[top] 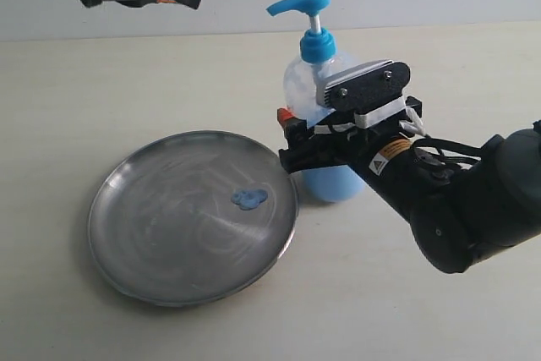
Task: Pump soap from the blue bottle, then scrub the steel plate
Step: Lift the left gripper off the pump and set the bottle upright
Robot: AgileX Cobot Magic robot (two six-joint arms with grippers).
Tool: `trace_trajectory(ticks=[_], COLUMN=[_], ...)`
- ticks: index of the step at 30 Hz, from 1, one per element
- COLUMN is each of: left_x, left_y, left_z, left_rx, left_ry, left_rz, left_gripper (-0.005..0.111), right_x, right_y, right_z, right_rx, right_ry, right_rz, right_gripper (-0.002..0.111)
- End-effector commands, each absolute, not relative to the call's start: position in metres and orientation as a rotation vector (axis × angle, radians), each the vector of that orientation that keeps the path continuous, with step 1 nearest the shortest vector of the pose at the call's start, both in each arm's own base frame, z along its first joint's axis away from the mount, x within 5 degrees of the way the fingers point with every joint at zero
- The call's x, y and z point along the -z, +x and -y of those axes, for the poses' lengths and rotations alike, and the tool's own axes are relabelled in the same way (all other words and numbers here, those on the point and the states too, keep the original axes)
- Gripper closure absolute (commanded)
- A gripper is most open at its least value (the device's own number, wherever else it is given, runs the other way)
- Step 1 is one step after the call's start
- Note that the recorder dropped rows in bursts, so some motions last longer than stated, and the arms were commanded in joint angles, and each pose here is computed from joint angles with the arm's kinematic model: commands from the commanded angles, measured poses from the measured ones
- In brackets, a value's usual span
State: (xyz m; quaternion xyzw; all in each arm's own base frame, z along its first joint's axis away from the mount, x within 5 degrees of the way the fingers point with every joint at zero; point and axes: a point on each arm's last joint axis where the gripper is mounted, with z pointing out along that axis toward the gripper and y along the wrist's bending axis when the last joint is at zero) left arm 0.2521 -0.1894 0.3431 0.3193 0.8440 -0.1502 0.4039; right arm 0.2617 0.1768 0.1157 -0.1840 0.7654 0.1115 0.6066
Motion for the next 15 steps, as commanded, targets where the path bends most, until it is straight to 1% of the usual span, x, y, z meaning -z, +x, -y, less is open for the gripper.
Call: trace_trajectory(ticks=[1,7,12,15], left_x=[-0.335,-0.311,-0.283,-0.269], left_y=[0.252,0.251,0.247,0.247], left_z=[0.189,0.187,0.183,0.183], left_rx=[0.362,0.337,0.306,0.296], left_ry=[0.799,0.816,0.863,0.879], left_rz=[-2.080,-2.069,-2.116,-2.157], left_gripper=[0.107,0.107,0.107,0.107], right_x=[-0.132,-0.126,-0.126,-0.119], right_y=[0.259,0.256,0.264,0.268], right_z=[-0.168,-0.158,-0.144,-0.138], right_rx=[-0.277,-0.262,-0.220,-0.208], right_ry=[-0.294,-0.211,-0.169,-0.165], right_rz=[-1.641,-1.686,-1.691,-1.711], right_gripper=[0.108,0.108,0.108,0.108])
